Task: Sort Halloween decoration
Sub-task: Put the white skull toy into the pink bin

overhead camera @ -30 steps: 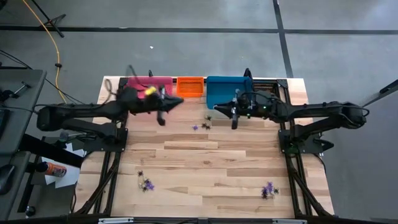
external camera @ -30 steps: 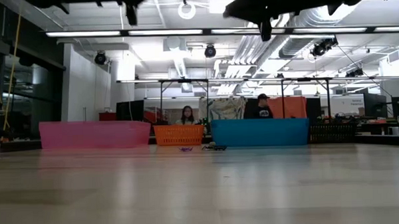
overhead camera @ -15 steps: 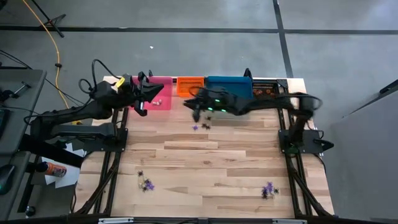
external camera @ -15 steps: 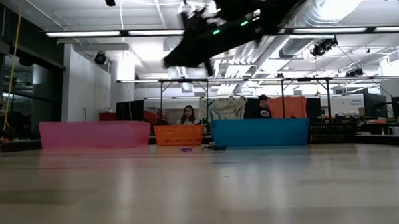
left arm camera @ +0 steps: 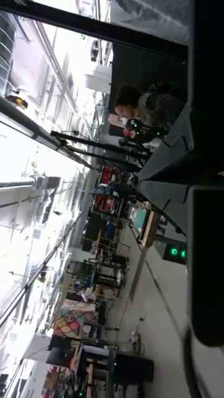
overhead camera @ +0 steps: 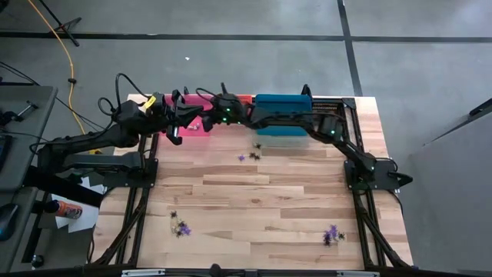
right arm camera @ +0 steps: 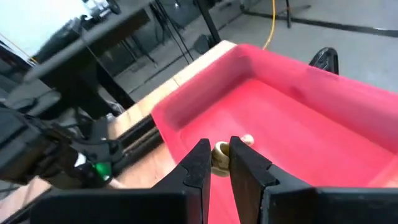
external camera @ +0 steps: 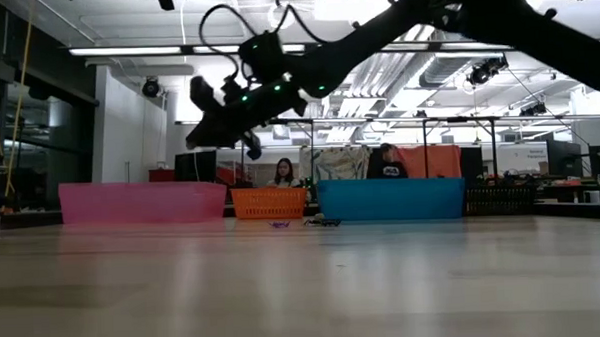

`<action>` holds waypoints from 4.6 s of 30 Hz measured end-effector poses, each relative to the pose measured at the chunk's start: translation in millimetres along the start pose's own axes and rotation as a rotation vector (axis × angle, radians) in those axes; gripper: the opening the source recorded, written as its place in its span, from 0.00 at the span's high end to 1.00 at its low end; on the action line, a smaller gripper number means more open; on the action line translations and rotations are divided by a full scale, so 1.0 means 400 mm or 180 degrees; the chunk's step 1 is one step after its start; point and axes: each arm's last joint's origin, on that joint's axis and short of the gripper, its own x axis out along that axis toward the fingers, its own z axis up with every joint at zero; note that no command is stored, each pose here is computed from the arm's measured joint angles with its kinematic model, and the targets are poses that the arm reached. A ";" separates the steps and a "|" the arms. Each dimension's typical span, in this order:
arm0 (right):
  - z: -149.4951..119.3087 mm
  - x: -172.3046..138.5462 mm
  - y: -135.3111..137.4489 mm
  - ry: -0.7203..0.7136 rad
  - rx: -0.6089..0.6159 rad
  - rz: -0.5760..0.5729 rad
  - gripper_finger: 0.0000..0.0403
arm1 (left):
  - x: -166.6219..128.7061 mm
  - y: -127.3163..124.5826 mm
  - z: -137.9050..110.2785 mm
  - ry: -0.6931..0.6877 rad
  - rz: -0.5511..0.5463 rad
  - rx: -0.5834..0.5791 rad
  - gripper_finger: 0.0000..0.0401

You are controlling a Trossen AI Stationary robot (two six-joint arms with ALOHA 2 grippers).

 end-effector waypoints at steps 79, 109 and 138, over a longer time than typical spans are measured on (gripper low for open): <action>-0.066 -0.755 0.120 -0.0693 -0.0974 0.1122 0.97 | 0.017 -0.003 -0.142 0.1456 0.0020 0.0349 1.00; 0.025 -0.553 0.109 0.1053 -0.0341 -0.0614 0.97 | 0.029 -0.001 -0.151 0.1449 0.0047 0.0213 1.00; -0.199 -0.314 -0.015 0.2167 0.0352 -0.1918 0.69 | 0.028 -0.001 -0.153 0.1475 0.0073 0.0130 1.00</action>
